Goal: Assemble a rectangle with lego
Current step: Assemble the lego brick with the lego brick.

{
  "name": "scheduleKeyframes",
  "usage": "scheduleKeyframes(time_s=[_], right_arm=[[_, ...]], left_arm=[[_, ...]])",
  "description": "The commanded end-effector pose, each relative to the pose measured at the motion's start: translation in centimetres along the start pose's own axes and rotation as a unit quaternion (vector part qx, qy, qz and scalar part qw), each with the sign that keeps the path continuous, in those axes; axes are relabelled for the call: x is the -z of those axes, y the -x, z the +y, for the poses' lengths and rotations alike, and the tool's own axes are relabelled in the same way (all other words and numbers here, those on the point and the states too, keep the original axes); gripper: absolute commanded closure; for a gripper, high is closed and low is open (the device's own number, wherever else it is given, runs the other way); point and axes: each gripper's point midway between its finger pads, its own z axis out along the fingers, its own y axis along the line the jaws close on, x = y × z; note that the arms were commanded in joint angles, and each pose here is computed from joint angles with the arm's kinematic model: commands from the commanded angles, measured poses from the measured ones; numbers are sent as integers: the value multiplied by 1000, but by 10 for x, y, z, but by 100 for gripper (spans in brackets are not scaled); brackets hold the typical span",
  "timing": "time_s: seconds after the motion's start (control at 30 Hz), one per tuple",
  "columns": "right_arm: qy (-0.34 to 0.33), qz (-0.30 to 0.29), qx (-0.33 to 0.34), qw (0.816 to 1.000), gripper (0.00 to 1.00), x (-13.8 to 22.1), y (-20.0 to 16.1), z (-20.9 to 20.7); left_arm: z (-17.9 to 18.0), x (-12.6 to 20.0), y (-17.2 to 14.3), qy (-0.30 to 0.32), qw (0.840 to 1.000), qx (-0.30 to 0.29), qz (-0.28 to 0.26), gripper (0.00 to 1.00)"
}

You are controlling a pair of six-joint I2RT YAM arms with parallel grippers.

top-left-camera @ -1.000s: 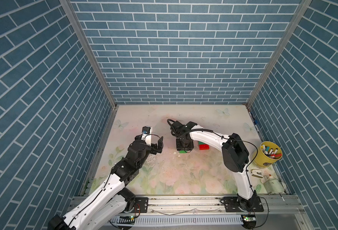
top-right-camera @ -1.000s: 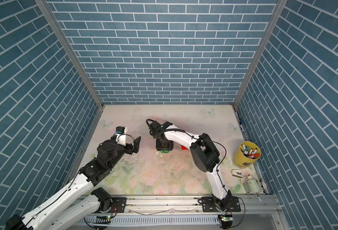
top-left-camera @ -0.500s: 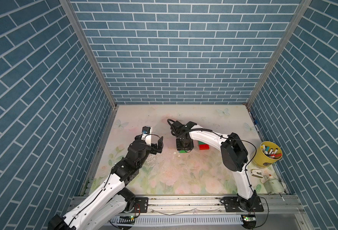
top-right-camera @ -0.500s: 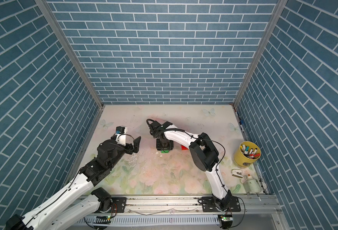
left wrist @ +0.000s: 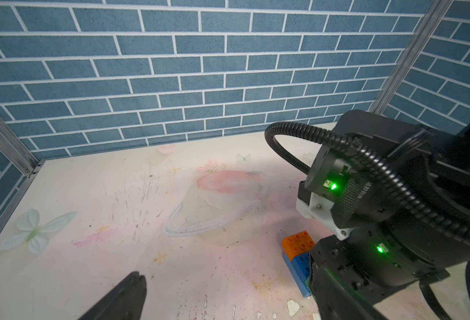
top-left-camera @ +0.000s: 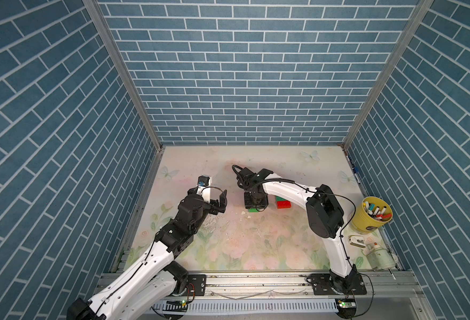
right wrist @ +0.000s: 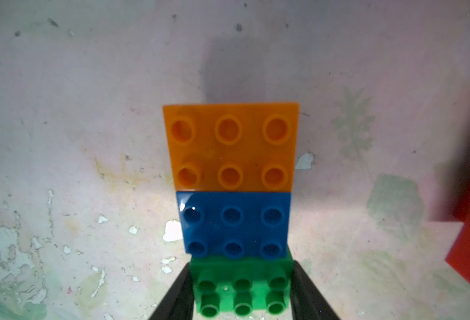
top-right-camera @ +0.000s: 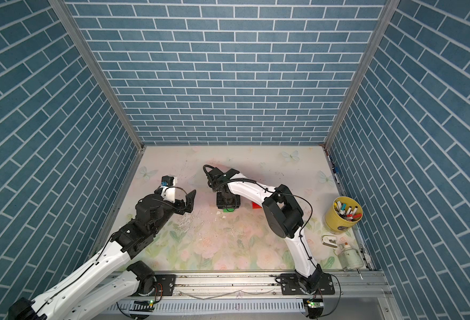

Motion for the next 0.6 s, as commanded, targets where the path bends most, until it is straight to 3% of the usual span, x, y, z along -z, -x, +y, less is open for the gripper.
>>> scheduleKeyframes(time_s=[0.0,0.27,0.57], right_arm=[[1,5,7,1000,57,-5,2,3],[5,13,11,1000,57,-7,1,6],[-37,31,36,998,57,-26,-4,3]], left_arm=[[1,-2,-3,1,1000,-1,-1,0],[0,-2,-5,-3,1000,-2,2,0],[-2,-4,-7,-8,1000,-4,6,0]])
